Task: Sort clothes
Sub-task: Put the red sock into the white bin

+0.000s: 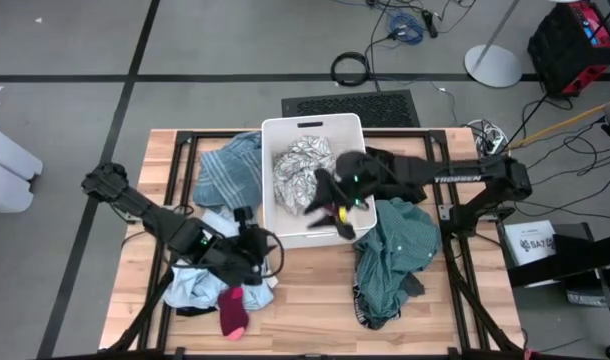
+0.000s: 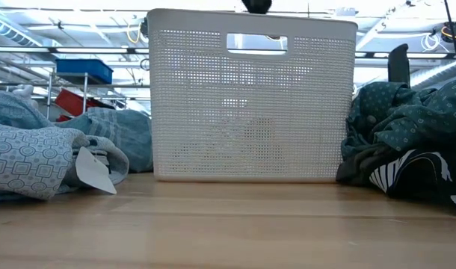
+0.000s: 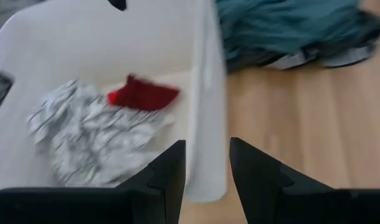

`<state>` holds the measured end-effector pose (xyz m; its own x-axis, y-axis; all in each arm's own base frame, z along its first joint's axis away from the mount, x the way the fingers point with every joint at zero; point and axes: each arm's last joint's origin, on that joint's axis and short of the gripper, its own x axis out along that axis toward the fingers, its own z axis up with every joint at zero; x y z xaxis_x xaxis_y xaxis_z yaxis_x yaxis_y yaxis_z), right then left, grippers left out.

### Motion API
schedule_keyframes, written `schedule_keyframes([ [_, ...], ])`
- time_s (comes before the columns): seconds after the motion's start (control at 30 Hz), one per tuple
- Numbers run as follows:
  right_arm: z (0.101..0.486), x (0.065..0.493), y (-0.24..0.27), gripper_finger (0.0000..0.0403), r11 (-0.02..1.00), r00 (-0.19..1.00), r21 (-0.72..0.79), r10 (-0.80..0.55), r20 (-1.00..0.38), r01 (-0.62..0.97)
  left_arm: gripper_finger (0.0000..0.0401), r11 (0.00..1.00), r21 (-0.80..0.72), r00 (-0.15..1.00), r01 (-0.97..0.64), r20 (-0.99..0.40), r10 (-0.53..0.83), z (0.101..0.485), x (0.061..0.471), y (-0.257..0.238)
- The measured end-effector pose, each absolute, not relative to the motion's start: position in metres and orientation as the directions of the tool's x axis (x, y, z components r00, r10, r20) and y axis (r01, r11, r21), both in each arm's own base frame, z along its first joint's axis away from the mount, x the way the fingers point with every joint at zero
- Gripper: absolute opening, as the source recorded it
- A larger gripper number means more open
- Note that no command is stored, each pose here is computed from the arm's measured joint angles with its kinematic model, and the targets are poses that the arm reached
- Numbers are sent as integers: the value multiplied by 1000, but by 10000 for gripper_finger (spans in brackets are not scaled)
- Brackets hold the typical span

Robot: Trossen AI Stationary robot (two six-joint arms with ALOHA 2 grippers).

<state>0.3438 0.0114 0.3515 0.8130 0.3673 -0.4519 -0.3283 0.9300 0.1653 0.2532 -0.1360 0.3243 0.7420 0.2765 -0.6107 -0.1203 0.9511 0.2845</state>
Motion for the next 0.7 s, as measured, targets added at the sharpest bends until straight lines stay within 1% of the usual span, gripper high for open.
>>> schedule_keyframes([
  [0.13,355,343,48,172,889,792,117,448,-414,-442,134,968,252,787,-17,-594,168,329,253,-149],
  [0.23,357,341,72,172,854,770,95,504,-392,-511,134,982,175,797,70,-602,51,331,253,-158],
  [0.33,353,339,93,171,822,738,83,546,-397,-564,134,989,60,774,138,-630,-70,329,254,-164],
  [0.4,348,340,104,171,805,715,88,566,-410,-587,134,987,-27,729,160,-670,-137,323,255,-168],
  [0.47,343,340,114,171,790,693,94,582,-425,-606,134,984,-109,677,138,-715,-174,315,256,-171],
  [0.57,332,344,128,171,775,661,120,599,-452,-621,134,980,-199,574,31,-799,-180,299,256,-174],
  [0.63,323,346,136,171,770,638,144,604,-477,-621,134,973,-228,480,-46,-859,-179,287,254,-176],
  [0.7,316,348,141,171,768,620,166,606,-498,-618,134,965,-224,390,-134,-907,-157,277,251,-177],
])
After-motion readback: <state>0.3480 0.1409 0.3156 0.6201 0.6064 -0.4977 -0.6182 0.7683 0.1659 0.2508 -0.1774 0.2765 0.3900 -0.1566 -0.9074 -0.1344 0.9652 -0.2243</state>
